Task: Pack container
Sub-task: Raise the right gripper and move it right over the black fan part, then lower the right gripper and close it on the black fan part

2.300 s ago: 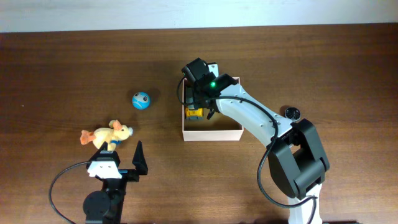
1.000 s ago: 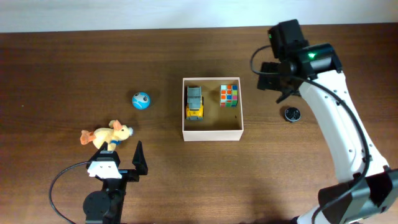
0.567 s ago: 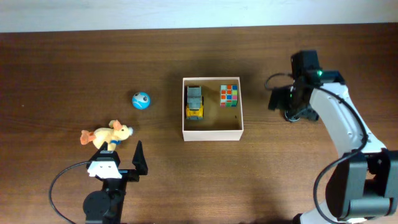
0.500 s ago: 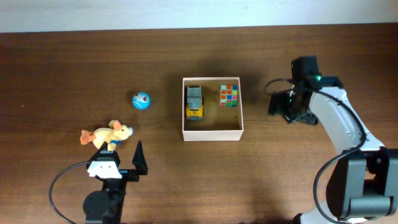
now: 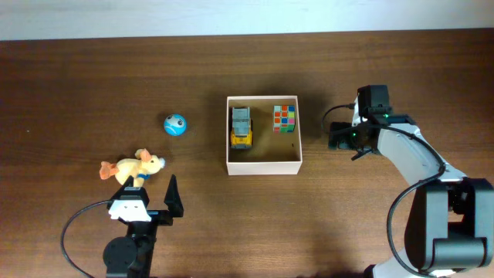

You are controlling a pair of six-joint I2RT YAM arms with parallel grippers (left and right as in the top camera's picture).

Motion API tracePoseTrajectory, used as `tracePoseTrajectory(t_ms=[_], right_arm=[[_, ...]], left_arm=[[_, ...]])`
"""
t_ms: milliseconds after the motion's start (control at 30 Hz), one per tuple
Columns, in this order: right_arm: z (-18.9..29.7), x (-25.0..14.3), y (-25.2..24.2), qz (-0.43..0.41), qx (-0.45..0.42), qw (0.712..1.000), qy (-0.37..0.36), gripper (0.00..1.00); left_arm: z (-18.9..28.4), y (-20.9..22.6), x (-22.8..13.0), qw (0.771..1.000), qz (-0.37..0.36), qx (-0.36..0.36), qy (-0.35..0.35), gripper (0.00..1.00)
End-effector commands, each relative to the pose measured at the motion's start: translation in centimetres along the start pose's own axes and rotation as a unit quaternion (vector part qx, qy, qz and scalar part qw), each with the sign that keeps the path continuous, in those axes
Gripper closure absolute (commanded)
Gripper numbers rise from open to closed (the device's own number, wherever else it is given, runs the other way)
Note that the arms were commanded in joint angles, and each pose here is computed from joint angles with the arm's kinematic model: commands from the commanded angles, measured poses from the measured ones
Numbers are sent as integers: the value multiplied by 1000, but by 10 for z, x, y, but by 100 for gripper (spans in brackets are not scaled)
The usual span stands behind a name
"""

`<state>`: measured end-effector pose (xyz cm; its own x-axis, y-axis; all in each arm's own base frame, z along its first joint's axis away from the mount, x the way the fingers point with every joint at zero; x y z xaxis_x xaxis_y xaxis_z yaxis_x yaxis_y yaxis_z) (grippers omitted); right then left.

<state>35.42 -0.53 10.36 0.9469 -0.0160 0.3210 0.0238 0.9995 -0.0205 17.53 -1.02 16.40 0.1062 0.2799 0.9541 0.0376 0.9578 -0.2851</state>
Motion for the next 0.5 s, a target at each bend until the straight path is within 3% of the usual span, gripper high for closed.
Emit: tracePoseTrajectory(t_ms=[0,467], right_arm=[[-4,-3,-10,4,-39,999,2,3],[-34,-9,-17,-6,-72,997,-4,4]], left_arm=[[0,-1,-2,1000,-10,-7,3,1],[0,-1,-2,1000,-10,-7,3,1]])
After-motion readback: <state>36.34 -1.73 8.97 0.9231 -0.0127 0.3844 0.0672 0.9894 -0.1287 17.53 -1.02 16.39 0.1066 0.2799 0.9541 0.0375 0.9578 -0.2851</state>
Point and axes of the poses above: each gripper's point midway between its finger pads, its own z axis back along the fingers, its own y axis along the line the jaws close on, x = y × z, the point moved 7 cm from there along z, back along the fingers, and after that the axes turned 8 degrees about z, right-handed, at the moved point
